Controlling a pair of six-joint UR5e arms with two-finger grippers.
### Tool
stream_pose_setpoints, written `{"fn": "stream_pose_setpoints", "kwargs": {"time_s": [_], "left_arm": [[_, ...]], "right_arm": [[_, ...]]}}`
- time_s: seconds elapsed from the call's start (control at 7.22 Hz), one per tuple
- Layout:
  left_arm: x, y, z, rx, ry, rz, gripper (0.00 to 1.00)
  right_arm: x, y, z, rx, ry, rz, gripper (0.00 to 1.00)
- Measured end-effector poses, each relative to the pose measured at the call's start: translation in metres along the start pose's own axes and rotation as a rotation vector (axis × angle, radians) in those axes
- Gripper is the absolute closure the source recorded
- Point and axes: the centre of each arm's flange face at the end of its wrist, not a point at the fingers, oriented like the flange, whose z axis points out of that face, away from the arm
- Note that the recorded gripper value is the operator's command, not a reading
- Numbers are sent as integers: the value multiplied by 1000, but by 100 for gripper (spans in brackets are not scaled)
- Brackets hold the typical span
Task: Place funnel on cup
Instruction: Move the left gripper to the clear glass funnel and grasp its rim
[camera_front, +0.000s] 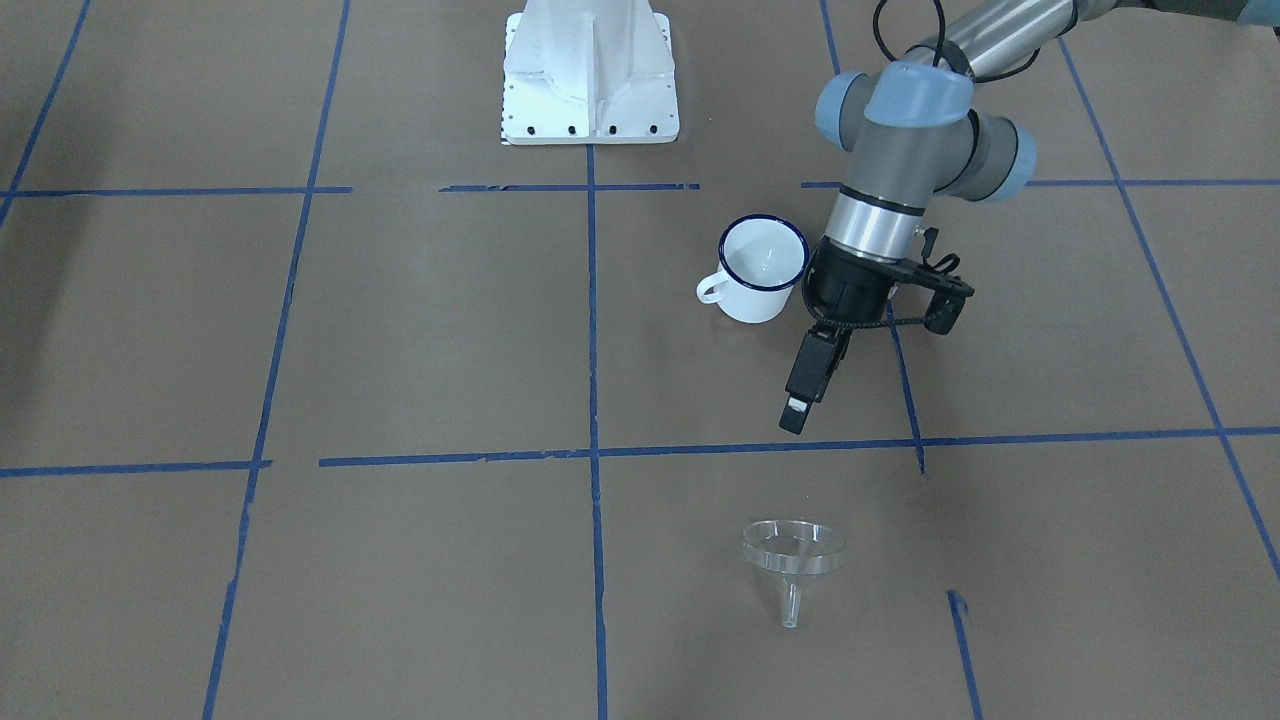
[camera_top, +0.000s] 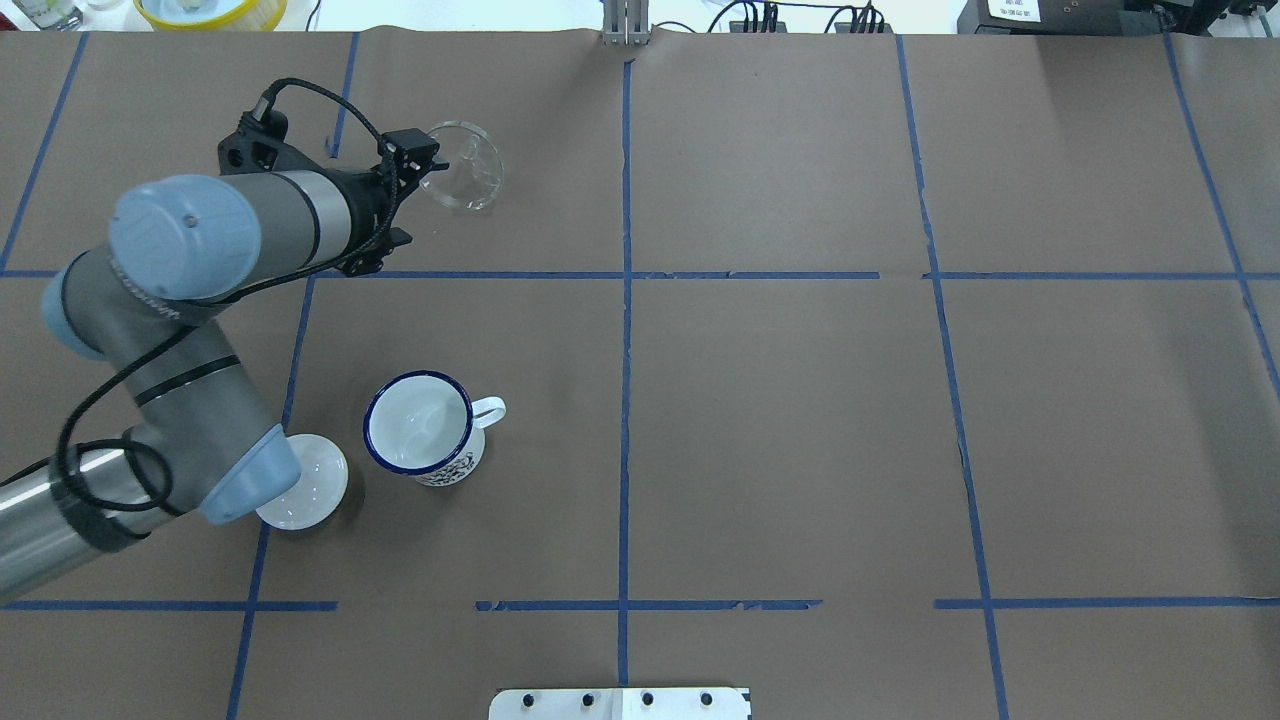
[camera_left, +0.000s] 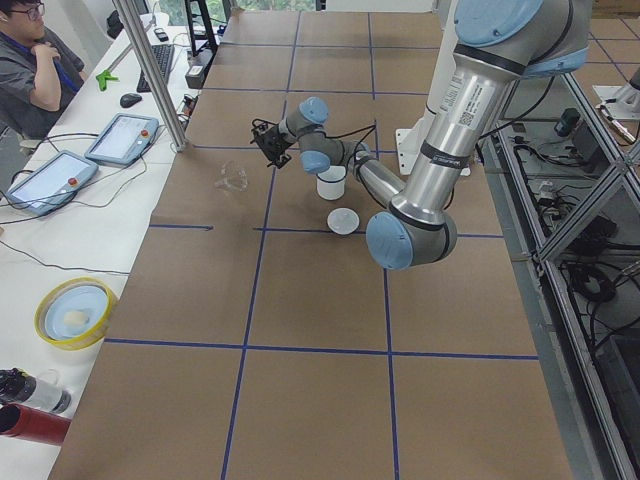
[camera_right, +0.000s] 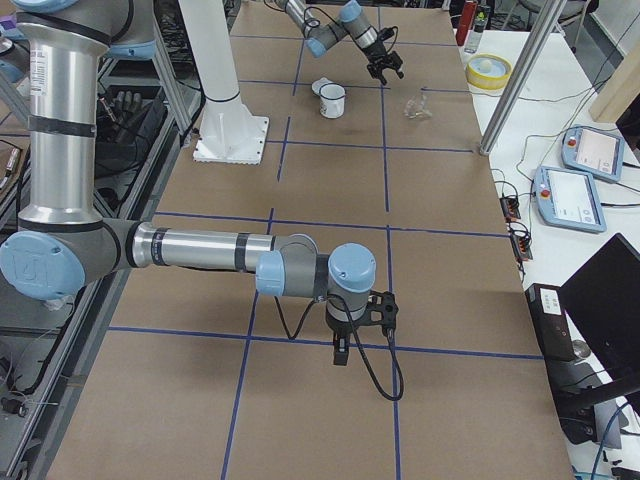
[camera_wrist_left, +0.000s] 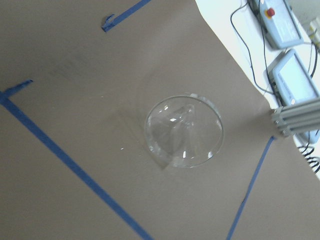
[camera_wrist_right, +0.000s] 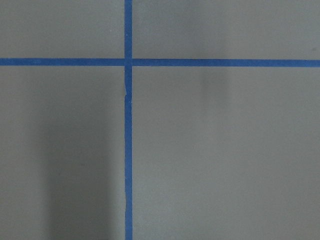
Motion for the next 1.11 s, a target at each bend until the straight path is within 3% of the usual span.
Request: {"fn": "stream_pose_setpoints", "kwargs": {"time_s": [0.55,0.69,0.83,0.97,1.11], "left_arm": [[29,1,83,94,-1,-198,0],[36,-3,98,105,3,-215,10],[37,-8,108,108,9,-221,34],[36,-10,112,108,12,-222,74],[37,-12,114,110,14,-222,100]], "right_arm": [[0,0,0,0,0,0,0],[0,0,0,0,0,0,0],[0,0,0,0,0,0,0],[0,0,0,0,0,0,0],[0,0,0,0,0,0,0]]}}
